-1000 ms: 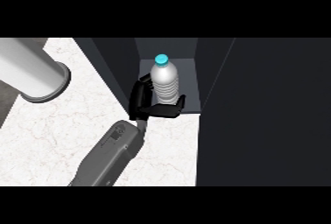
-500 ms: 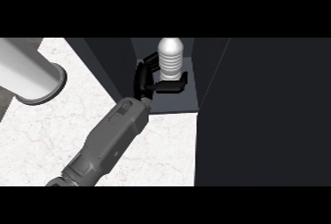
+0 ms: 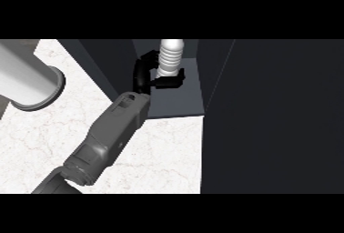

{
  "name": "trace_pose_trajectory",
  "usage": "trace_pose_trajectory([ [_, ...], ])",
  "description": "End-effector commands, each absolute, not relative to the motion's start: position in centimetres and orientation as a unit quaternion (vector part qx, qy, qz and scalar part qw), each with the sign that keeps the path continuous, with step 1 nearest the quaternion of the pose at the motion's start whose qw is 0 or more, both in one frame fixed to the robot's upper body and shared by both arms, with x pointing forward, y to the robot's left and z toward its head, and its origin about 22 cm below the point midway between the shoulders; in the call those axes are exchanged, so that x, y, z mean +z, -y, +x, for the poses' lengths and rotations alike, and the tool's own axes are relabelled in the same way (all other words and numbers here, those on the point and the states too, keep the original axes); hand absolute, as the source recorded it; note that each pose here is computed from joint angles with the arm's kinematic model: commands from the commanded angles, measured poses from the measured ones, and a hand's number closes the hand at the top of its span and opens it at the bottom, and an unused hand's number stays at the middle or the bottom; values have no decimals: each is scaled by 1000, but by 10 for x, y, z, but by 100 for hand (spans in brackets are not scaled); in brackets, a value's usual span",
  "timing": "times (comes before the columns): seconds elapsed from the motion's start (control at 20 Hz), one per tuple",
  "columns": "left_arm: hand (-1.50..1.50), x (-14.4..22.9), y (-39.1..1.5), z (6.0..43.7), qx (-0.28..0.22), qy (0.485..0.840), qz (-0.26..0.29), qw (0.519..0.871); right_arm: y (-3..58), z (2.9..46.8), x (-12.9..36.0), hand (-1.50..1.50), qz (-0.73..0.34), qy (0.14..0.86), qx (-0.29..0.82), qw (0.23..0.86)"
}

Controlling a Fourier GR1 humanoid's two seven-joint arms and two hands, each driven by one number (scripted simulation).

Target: Pick up the bottled water, place it into the cabinet and close the cabinet

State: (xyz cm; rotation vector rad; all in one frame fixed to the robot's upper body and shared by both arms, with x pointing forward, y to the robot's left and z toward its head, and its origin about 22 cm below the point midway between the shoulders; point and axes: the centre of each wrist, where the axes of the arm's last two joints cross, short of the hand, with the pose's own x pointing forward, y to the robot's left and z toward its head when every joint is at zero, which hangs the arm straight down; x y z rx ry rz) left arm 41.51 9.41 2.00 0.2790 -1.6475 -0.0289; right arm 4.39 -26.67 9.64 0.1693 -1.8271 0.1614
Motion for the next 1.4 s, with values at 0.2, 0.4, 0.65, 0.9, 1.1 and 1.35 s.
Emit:
trace_pose_trajectory([
  [0.2,150,23,-114,427,29,726,166,666,261,45,110,-150,102,805,55,582],
  [0.4,-150,31,-110,431,-8,736,210,644,267,44,103,-150,108,806,50,580],
  [0.65,-150,33,-127,436,-21,744,254,618,265,44,104,-150,107,806,63,579],
  [0.9,-150,51,-118,443,-16,748,227,623,265,49,102,-150,121,805,63,577],
  [1.1,-150,50,-103,440,-20,779,158,607,265,46,101,-150,118,801,70,583],
  [1.35,-150,64,-110,445,12,817,78,571,268,43,101,-150,122,795,71,590],
])
